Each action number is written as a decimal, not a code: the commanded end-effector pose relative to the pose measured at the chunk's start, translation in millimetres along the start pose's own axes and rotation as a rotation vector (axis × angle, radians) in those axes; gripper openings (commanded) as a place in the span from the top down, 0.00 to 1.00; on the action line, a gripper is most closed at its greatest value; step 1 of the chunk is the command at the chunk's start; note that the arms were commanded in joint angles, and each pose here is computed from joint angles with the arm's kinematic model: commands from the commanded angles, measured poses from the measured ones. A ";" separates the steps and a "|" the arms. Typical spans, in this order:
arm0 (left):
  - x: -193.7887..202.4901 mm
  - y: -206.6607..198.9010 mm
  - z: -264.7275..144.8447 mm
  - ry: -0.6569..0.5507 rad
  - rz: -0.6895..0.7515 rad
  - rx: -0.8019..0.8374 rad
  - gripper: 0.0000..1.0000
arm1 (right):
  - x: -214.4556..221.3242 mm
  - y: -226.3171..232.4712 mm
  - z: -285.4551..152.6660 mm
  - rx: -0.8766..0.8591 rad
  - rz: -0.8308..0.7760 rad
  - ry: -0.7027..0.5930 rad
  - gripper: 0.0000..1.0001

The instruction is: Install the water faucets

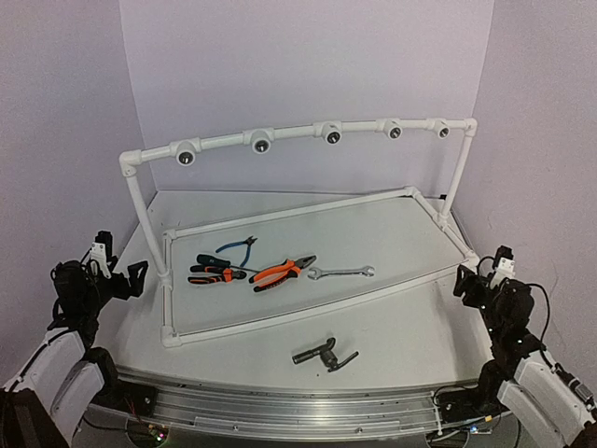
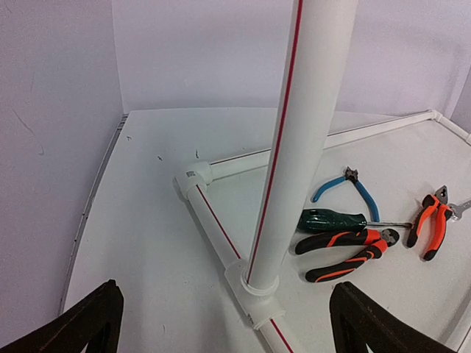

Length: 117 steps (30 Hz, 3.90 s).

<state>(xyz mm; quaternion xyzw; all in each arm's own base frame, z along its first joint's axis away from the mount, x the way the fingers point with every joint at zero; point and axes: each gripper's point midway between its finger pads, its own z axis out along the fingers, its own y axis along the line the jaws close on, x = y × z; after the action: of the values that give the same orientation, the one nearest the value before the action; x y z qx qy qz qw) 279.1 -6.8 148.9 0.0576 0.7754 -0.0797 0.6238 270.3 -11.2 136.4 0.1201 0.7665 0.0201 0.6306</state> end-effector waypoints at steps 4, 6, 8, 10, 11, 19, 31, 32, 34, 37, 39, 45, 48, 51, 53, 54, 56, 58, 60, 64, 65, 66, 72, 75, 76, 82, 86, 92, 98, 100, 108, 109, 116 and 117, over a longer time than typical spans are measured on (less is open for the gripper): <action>-24.3 -41.2 -6.5 -0.050 0.164 0.245 0.01 | 1.2 38.8 10.8 -0.140 0.138 0.237 0.10; -30.4 -65.9 -15.9 -0.055 0.269 0.396 0.00 | -6.5 58.3 13.2 -0.208 0.195 0.316 0.13; -34.2 -83.7 -27.0 -0.053 0.391 0.512 0.00 | -9.9 76.8 13.7 -0.265 0.263 0.419 0.17; -33.5 -96.3 -38.6 -0.030 0.467 0.600 0.01 | -11.0 94.3 13.5 -0.306 0.332 0.525 0.21; -31.6 -100.6 -43.5 -0.019 0.508 0.630 0.01 | -4.9 100.4 11.8 -0.311 0.348 0.585 0.23; -24.6 -122.3 -62.3 0.135 0.583 0.830 0.01 | 32.6 185.7 -29.3 -0.302 0.079 0.886 0.24; -4.1 -150.3 -63.8 0.407 0.525 1.014 0.13 | 140.1 290.2 -131.4 -0.402 -0.587 1.163 0.24; -2.3 -152.9 -64.0 0.418 0.524 1.023 0.13 | 146.5 293.7 -133.3 -0.401 -0.607 1.175 0.26; -1.2 -157.9 -64.2 0.432 0.513 1.033 0.15 | 157.6 300.7 -134.4 -0.396 -0.634 1.197 0.33; -6.1 -164.9 -65.4 0.418 0.492 1.054 0.16 | 173.0 306.3 -134.9 -0.394 -0.669 1.226 0.43; -9.7 -166.5 -64.8 0.409 0.483 1.054 0.16 | 176.5 305.8 -136.7 -0.394 -0.685 1.238 0.44; -11.2 -166.2 -58.3 0.401 0.503 1.039 0.16 | 193.3 300.9 -141.2 -0.373 -0.713 1.277 0.49; -17.6 -168.3 -56.4 0.393 0.490 1.040 0.17 | 205.8 298.7 -142.7 -0.359 -0.724 1.312 0.53; -21.9 -170.2 -56.0 0.388 0.479 1.044 0.18 | 211.1 297.2 -142.5 -0.352 -0.732 1.320 0.57; -23.0 -171.5 -56.6 0.387 0.475 1.048 0.18 | 213.5 294.4 -141.0 -0.340 -0.739 1.316 0.60; -23.5 -172.1 -56.7 0.387 0.471 1.050 0.18 | 214.8 292.6 -140.0 -0.333 -0.741 1.313 0.61; -26.0 -173.8 -56.5 0.384 0.456 1.054 0.19 | 218.6 290.4 -138.6 -0.325 -0.746 1.313 0.64; -29.8 -175.7 -56.1 0.381 0.438 1.055 0.19 | 222.4 289.6 -138.1 -0.322 -0.746 1.315 0.67; -33.5 -177.3 -56.1 0.375 0.425 1.056 0.20 | 225.3 289.0 -136.5 -0.320 -0.744 1.312 0.70; -39.4 -180.6 -56.0 0.368 0.403 1.060 0.21 | 222.6 289.7 -132.8 -0.316 -0.746 1.284 0.87; -41.5 -181.9 -55.9 0.367 0.394 1.062 0.21 | 219.8 291.9 -131.9 -0.323 -0.745 1.274 0.92; -44.0 -183.2 -55.9 0.364 0.384 1.064 0.21 | 215.4 294.9 -130.7 -0.333 -0.744 1.258 0.98; -59.8 -200.8 -59.0 0.353 0.351 1.105 0.24 | 154.8 320.8 -112.2 -0.376 -0.682 1.027 1.00; -65.7 -216.0 -64.7 0.363 0.330 1.142 0.25 | 114.9 337.6 -106.8 -0.408 -0.622 0.882 1.00; -68.6 -222.0 -67.2 0.364 0.325 1.158 0.26 | 99.4 344.0 -104.5 -0.414 -0.596 0.827 1.00; -112.2 -266.2 -67.0 0.329 0.263 1.194 0.27 | 2.1 396.4 -97.2 -0.457 -0.438 0.455 1.00; -139.3 -296.8 -52.6 0.331 0.217 1.163 0.25 | -41.2 428.7 -100.1 -0.479 -0.396 0.275 1.00; -156.6 -314.3 -33.4 0.359 0.141 1.129 0.20 | -68.0 459.4 -103.7 -0.531 -0.360 0.176 1.00; -150.5 -325.0 -17.3 0.393 0.120 1.086 0.30 | -72.2 474.4 -104.9 -0.557 -0.370 0.144 1.00; -155.8 -328.2 -15.7 0.380 0.116 1.092 0.38 | -73.5 477.6 -105.1 -0.563 -0.369 0.138 1.00; -157.0 -334.4 -18.4 0.371 0.135 1.140 0.91 | -70.7 480.6 -104.9 -0.573 -0.388 0.128 1.00; -156.7 -334.5 -19.4 0.371 0.136 1.144 0.97 | -69.2 480.9 -104.9 -0.575 -0.393 0.128 1.00; -156.5 -331.1 -22.9 0.322 0.240 1.155 1.00 | -49.6 501.9 -126.8 -0.865 -0.478 0.224 0.82; -158.4 -330.5 -23.3 0.298 0.280 1.158 1.00 | -48.9 505.0 -136.9 -0.949 -0.482 0.251 0.64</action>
<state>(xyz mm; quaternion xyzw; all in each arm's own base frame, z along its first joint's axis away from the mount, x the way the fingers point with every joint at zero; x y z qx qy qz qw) 231.7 -322.3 296.1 0.4430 0.7254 -0.4131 0.3270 258.8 448.8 281.0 -0.2533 0.7917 0.1033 0.5462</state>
